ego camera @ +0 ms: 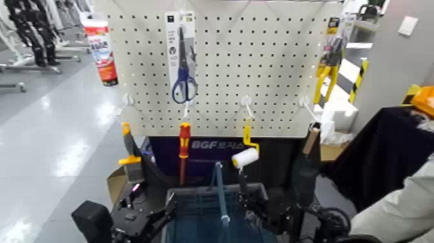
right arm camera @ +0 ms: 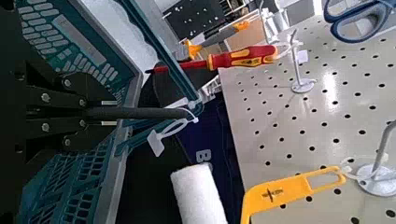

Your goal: Put the black wrench into the crate.

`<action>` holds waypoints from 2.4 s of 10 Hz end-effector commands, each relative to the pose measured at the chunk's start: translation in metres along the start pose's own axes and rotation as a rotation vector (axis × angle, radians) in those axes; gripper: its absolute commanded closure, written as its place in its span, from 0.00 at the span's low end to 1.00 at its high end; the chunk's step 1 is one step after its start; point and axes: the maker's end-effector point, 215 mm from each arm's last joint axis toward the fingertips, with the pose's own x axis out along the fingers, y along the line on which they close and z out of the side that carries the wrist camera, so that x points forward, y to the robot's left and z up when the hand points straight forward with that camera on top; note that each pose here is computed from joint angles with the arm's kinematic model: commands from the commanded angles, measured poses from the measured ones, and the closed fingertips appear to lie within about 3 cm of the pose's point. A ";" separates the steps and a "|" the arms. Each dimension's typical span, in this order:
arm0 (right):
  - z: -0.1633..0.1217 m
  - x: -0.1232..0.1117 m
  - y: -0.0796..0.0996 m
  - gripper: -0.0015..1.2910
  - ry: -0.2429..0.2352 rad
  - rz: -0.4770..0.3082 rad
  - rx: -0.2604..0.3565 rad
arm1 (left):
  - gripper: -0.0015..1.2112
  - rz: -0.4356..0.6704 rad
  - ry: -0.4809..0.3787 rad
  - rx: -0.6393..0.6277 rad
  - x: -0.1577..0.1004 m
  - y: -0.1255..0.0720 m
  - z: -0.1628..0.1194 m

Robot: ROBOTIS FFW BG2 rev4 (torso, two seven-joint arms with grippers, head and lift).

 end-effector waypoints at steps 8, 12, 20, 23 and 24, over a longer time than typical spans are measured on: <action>-0.004 0.003 -0.012 0.00 0.001 -0.018 0.007 | 0.19 0.002 -0.002 0.001 0.000 0.001 0.001; 0.019 -0.002 -0.011 0.00 -0.042 -0.037 -0.054 | 0.19 0.003 -0.002 0.002 0.000 0.002 0.001; 0.033 -0.107 -0.016 0.03 -0.333 -0.547 -0.240 | 0.19 0.036 0.002 -0.002 -0.012 0.014 -0.005; 0.026 -0.136 -0.013 0.08 -0.365 -0.654 -0.294 | 0.19 0.065 0.019 -0.007 -0.025 0.018 -0.018; 0.022 -0.140 -0.013 0.09 -0.363 -0.681 -0.284 | 0.19 0.069 0.023 -0.012 -0.026 0.019 -0.020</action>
